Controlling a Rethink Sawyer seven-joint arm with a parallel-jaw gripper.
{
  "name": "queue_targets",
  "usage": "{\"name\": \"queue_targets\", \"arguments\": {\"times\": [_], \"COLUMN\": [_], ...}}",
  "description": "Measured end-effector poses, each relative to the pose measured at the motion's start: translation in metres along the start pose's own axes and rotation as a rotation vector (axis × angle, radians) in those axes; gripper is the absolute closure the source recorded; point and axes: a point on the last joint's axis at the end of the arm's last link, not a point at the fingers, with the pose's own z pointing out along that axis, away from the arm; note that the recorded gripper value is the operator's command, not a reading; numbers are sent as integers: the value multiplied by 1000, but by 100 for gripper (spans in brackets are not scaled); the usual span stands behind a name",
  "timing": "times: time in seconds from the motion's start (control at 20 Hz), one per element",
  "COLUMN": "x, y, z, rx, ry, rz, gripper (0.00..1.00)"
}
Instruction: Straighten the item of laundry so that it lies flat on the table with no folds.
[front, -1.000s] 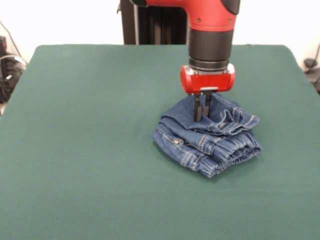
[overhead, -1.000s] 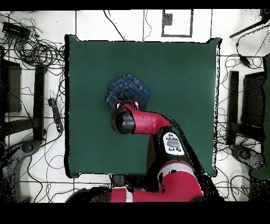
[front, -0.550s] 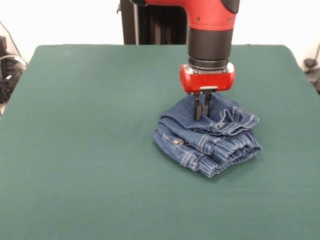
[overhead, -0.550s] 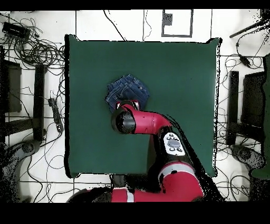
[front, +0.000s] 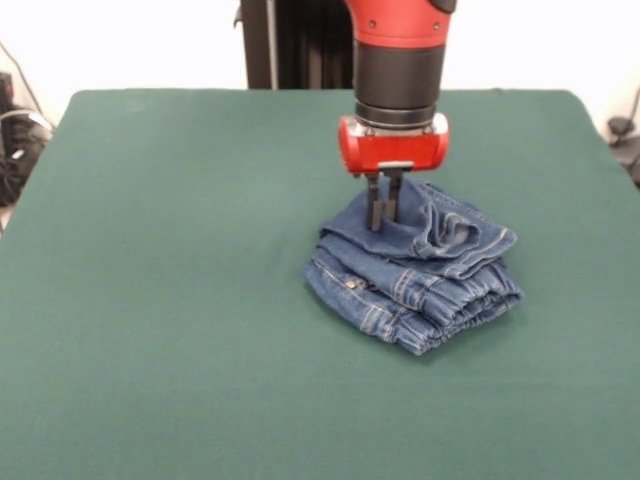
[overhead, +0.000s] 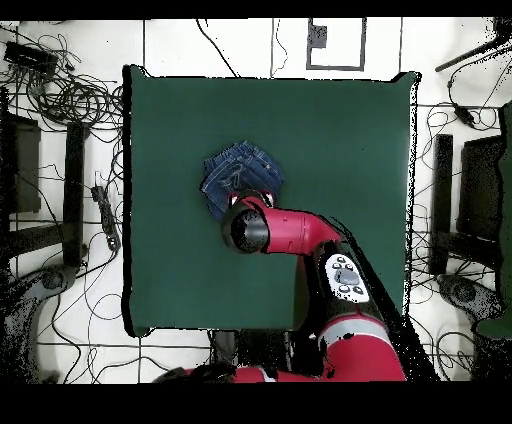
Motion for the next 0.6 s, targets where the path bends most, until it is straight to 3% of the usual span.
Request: {"name": "queue_targets", "arguments": {"times": [0.6], "x": [16], "y": [-27], "z": [2], "rx": [28], "ry": [2], "rz": [-78], "gripper": [100]}}
